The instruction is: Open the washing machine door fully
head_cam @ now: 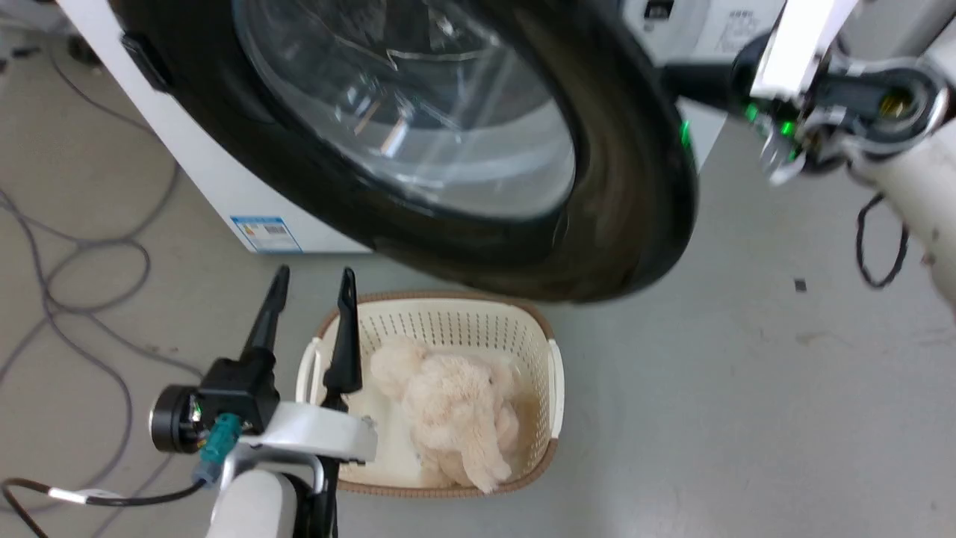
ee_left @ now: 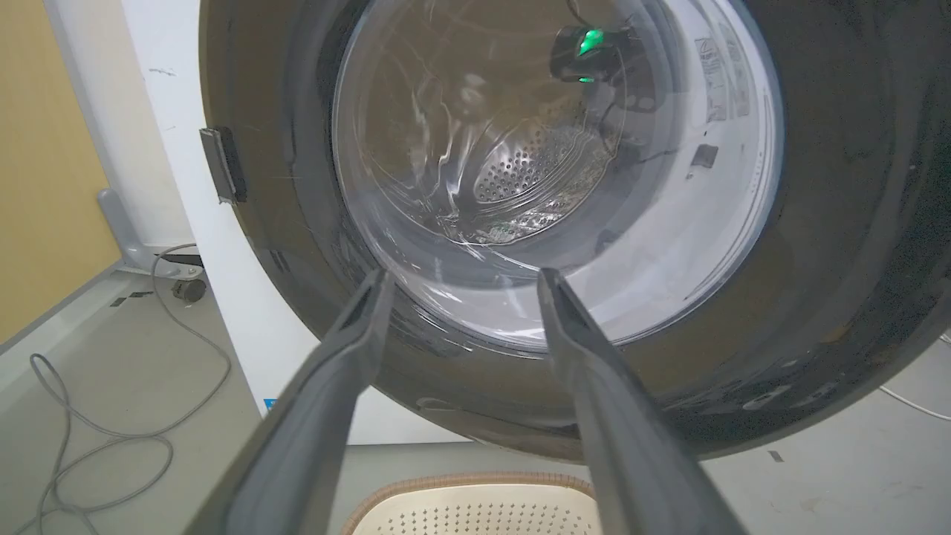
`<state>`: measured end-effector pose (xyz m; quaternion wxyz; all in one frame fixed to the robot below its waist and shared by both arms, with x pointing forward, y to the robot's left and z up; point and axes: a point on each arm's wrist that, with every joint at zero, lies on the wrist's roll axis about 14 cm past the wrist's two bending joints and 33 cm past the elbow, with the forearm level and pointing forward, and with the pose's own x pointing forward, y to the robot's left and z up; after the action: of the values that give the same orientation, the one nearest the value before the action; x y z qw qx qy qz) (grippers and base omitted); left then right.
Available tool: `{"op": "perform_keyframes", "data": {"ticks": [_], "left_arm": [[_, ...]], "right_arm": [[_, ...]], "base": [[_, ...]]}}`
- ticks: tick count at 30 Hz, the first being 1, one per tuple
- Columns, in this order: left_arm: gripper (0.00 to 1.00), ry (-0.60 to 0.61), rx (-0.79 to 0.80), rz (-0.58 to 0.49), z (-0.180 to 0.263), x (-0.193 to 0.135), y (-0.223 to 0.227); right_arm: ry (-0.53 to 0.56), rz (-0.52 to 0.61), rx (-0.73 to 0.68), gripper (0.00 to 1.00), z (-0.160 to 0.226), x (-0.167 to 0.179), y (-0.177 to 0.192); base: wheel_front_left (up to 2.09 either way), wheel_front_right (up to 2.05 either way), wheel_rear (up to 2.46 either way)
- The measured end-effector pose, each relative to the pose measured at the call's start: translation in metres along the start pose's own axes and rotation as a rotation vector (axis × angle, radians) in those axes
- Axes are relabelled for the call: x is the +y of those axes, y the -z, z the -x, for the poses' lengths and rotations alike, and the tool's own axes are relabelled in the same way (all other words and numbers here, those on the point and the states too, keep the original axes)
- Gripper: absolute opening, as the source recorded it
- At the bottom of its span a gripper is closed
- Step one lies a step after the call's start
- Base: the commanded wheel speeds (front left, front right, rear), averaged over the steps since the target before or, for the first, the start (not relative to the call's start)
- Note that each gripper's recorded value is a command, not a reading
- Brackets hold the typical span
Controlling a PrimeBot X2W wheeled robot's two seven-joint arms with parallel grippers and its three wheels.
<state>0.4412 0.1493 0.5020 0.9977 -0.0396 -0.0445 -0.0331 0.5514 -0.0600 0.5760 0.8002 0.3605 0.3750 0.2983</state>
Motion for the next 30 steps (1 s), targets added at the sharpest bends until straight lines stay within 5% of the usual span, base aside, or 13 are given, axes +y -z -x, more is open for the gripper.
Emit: {"op": "perform_keyframes", "data": {"ticks": [14, 30], "left_arm": [[1.0, -0.006, 0.001, -0.017, 0.05, -0.003, -0.013], [1.0, -0.027, 0.002, -0.015, 0.068, 0.002, -0.015]], "right_arm": [[-0.12, 0.06, 0.165, 0.0, 0.01, 0.051, 0.089], [-0.256, 0.158, 0.28, 0.0, 0.007, 0.102, 0.147]], "base": [[0.0, 0.0, 0.0], [0.0, 0.0, 0.0]]}}
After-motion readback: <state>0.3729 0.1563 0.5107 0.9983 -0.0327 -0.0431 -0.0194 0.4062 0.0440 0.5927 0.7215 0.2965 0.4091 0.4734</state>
